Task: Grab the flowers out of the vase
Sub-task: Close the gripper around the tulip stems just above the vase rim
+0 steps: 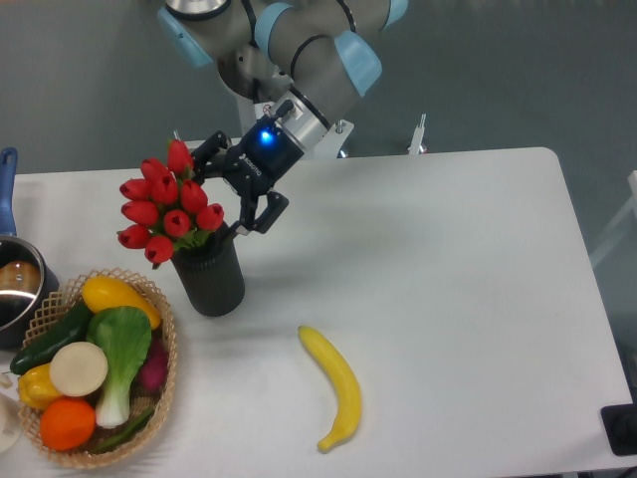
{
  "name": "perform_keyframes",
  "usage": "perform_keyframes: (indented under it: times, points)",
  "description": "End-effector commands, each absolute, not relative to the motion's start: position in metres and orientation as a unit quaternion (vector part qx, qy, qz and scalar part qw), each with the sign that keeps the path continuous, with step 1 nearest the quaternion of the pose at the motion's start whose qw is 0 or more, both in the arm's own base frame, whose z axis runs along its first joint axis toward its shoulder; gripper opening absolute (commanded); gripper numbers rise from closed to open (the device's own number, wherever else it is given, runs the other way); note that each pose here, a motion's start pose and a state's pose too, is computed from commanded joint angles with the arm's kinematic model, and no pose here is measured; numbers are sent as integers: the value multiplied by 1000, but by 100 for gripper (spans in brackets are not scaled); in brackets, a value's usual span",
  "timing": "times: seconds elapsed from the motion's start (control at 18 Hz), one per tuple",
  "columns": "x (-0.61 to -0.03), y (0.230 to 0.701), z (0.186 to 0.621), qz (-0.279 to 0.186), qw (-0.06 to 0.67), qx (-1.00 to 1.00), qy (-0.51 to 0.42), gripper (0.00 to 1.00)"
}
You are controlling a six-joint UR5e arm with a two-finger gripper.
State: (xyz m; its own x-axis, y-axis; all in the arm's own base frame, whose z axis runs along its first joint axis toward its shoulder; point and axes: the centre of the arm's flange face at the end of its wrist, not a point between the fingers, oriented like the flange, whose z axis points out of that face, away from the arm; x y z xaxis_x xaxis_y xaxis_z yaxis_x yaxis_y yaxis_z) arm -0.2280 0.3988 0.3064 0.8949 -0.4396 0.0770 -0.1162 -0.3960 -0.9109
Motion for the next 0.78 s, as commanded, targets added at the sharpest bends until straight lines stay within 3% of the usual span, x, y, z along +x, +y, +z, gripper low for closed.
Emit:
perform_keyframes:
  times: [0.33,0.39,0.56,0.61,0.78]
  points:
    - [-209,411,298,-176,517,-817,185,97]
    - [-209,411,299,-175,517,-817,186,81]
    - [-209,411,300,-173,518,-816,188,8]
    - [-211,411,302,-170,519,-816,190,0]
    - [-211,410,310,-162,522,-815,192,0]
